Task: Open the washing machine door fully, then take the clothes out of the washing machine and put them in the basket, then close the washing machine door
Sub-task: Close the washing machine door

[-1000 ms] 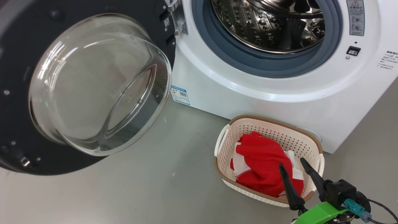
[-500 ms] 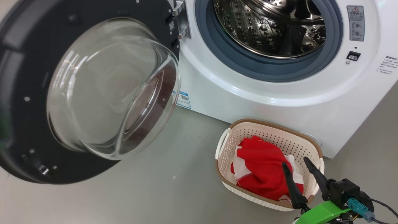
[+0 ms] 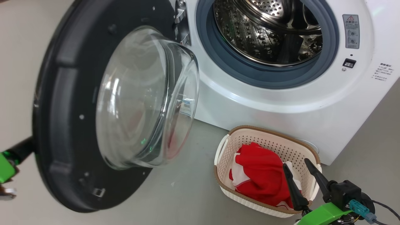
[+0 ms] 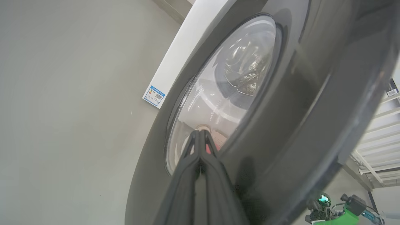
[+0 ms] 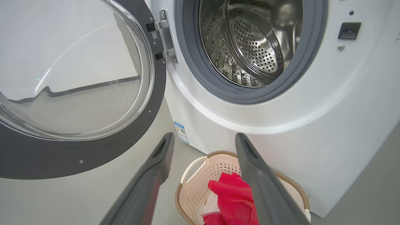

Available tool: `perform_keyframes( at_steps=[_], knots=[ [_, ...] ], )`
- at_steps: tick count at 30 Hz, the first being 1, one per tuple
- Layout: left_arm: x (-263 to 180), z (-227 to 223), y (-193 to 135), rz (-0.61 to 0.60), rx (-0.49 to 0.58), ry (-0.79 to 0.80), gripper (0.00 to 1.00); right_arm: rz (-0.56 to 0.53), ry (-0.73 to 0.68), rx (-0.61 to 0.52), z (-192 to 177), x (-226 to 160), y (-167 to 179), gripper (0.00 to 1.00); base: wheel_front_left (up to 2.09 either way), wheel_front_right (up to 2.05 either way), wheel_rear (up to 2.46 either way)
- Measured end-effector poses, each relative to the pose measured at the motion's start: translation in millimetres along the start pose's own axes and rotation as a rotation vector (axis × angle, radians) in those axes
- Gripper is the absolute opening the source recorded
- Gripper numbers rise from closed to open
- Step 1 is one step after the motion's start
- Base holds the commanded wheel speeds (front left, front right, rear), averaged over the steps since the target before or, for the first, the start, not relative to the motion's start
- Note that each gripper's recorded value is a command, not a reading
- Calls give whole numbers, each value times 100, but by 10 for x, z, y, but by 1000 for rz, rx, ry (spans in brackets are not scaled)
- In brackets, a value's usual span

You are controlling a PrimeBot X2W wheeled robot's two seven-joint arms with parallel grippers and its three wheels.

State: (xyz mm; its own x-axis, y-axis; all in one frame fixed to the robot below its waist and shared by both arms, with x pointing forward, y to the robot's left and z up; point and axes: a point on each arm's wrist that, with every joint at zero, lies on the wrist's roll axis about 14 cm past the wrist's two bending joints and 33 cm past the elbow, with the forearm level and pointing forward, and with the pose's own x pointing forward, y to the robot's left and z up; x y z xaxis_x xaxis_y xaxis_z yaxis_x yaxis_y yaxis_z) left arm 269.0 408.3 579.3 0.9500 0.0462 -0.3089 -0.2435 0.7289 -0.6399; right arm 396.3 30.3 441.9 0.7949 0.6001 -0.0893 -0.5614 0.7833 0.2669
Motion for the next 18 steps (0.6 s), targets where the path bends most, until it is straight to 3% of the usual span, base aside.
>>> perform_keyframes(
  at_steps=[12, 18],
  knots=[
    [107, -432, -783, -237, 114, 112, 0, -15, 2, 3, -3, -87, -20, 100, 0, 0, 0],
    [151, -529, -958, -290, 126, 122, 0, -20, -5, 5, 16, -95, -36, 100, 0, 0, 0]
  ],
)
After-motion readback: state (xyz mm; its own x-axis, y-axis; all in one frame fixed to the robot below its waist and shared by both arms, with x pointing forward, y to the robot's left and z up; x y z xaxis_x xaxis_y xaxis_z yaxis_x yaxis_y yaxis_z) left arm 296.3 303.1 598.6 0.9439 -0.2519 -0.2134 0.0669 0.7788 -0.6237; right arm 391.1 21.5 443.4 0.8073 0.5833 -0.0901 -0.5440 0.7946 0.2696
